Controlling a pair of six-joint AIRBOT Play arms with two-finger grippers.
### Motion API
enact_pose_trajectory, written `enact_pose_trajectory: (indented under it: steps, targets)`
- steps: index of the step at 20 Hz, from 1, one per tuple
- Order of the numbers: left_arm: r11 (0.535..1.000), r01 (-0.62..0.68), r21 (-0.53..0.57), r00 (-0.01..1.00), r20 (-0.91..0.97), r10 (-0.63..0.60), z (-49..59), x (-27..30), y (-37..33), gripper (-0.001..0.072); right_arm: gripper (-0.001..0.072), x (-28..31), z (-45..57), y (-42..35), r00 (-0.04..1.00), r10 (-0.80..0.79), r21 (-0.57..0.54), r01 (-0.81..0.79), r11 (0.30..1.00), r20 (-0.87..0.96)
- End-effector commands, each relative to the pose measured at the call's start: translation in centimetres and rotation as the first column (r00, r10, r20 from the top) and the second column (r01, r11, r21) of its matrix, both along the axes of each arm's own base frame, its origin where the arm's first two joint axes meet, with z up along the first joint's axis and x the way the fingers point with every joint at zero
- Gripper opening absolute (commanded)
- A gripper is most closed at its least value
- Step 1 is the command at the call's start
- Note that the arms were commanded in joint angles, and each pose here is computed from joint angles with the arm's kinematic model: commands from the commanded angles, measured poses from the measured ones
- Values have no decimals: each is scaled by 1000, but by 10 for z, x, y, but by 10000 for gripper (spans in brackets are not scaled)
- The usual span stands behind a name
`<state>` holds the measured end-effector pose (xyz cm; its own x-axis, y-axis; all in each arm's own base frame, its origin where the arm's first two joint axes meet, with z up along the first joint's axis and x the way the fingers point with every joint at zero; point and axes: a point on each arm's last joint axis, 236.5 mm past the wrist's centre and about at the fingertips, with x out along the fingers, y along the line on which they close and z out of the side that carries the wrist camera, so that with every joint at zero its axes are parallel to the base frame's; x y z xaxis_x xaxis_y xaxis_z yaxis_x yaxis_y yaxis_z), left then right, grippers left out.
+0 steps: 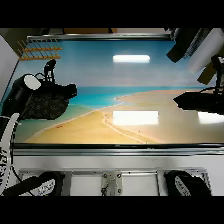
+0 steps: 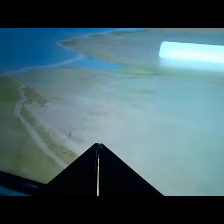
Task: Fold the clothes and pants, and hang the long-sleeved shirts on hangers.
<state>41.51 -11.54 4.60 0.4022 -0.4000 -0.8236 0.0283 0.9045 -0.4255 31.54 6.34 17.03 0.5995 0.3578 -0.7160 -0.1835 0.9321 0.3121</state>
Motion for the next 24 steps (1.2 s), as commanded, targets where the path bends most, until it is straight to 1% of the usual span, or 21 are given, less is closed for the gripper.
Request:
enact_pose_trajectory:
  steps: [1,13,14,15,16,18,20,22,24]
  targets:
    - [1000,0,0,1000,1,0,0,0,0,4,21,0,0,0,1000,1,0,-1,1000,-1]
    - [1000,-4,0,1000,10,4,1,2,0,3,21,0,0,0,1000,1,0,-1,1000,-1]
    - [1000,-10,9,999,36,10,3,8,3,40,21,0,0,0,1000,1,0,-1,1000,-1]
    - [999,12,48,996,83,-16,5,15,8,506,21,0,0,0,1000,1,0,-1,1000,-1]
    - [992,18,121,991,133,-34,4,24,21,692,21,0,0,0,1000,1,0,-1,1000,-1]
    - [960,4,281,980,189,-60,-3,41,51,695,21,0,0,0,1000,1,1,-1,1000,-1]
    - [914,-1,406,983,167,-74,-28,51,78,694,21,0,0,0,1000,1,1,-1,1000,-1]
    - [880,14,474,990,114,-77,-62,58,93,694,21,0,0,1,1000,1,2,-1,1000,-1]
    - [874,45,484,995,57,-82,-99,61,94,694,21,0,0,1,1000,1,2,-1,1000,-1]
